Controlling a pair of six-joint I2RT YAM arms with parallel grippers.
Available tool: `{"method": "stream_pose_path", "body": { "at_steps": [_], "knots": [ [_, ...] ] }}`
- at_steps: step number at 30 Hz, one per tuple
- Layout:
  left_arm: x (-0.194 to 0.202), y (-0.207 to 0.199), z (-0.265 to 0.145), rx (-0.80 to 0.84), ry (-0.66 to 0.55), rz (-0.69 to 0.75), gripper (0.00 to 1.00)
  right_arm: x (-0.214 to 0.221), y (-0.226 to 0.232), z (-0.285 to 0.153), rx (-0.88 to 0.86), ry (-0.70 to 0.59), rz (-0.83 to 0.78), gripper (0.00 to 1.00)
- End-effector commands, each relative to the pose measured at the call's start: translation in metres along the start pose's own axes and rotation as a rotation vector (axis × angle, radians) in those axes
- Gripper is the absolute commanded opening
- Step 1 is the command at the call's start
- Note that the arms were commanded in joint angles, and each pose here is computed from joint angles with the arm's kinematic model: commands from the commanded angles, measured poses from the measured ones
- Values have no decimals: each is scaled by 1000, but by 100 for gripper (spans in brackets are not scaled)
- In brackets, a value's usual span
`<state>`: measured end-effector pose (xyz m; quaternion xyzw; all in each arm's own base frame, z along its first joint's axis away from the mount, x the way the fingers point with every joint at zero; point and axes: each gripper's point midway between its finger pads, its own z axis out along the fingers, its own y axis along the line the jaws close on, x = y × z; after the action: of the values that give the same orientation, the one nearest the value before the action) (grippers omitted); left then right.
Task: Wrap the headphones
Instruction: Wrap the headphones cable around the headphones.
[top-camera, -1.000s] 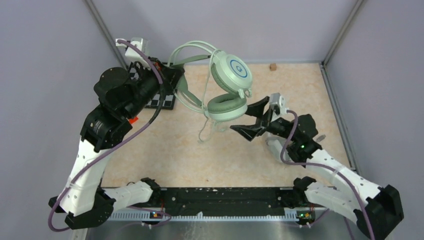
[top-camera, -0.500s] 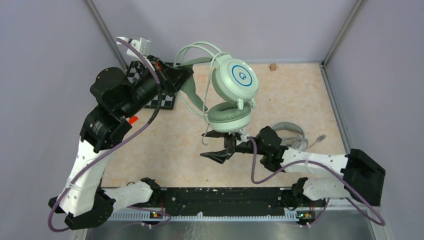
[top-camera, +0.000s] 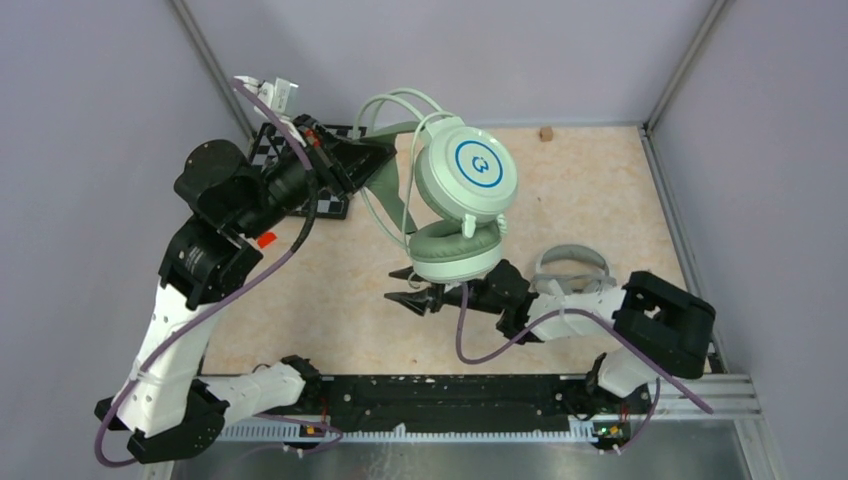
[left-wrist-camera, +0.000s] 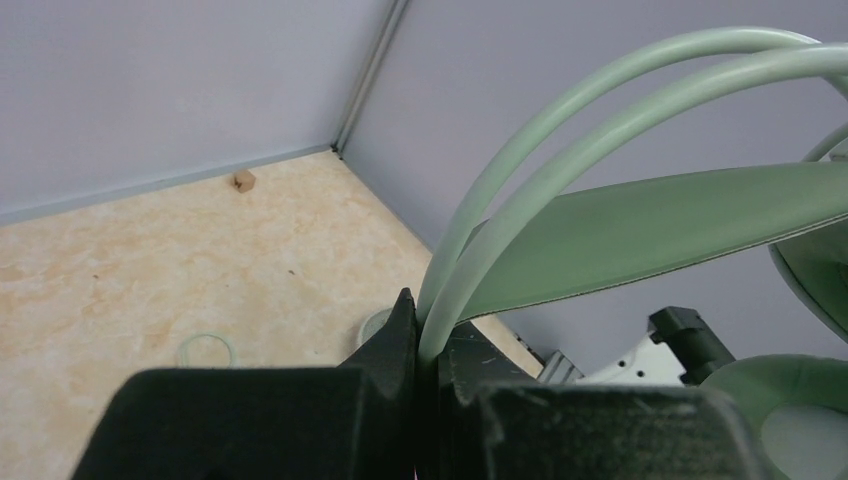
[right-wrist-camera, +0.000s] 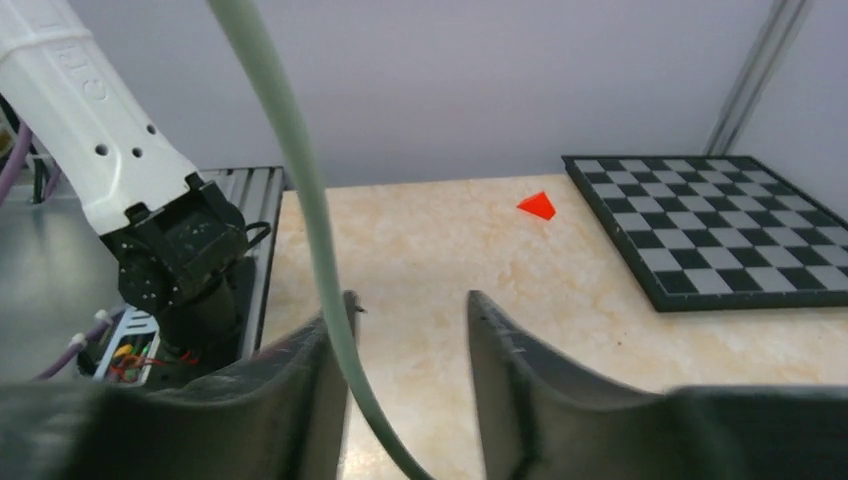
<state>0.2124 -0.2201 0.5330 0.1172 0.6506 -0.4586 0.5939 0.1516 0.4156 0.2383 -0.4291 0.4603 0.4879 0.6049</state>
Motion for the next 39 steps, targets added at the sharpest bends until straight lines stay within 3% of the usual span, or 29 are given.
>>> {"method": "stream_pose_path", "body": {
  "at_steps": [1, 5, 9, 12, 15, 19, 25, 33, 39],
  "knots": [
    [-29, -46, -19, 187, -90, -60, 0, -17, -14, 3, 18, -137, 19, 35],
    [3, -53, -28, 259, 25, -52, 0, -29, -46, -21, 2, -243, 146, 0],
    [21, -34, -40, 165, 80, -11, 0, -36, -85, -41, 103, -231, 154, 0],
    [29, -40, -49, 207, 110, 14, 0, -38, -105, -50, 181, -196, 133, 0],
    [32, -28, -54, 141, 109, 31, 0, -49, -116, -64, 220, -237, 142, 0],
    [1, -9, -65, -19, -48, -14, 0, -47, -126, -74, 282, -246, 167, 0],
    [-54, -6, -93, -79, -358, -88, 0, -41, -112, -72, 201, -286, 230, 0],
    [-89, 5, -91, -150, -512, -53, 0, -33, -104, -70, 173, -260, 228, 0],
    [-96, 28, -92, -277, -548, -2, 0, -29, -96, -76, 160, -240, 194, 0]
  ]
}}
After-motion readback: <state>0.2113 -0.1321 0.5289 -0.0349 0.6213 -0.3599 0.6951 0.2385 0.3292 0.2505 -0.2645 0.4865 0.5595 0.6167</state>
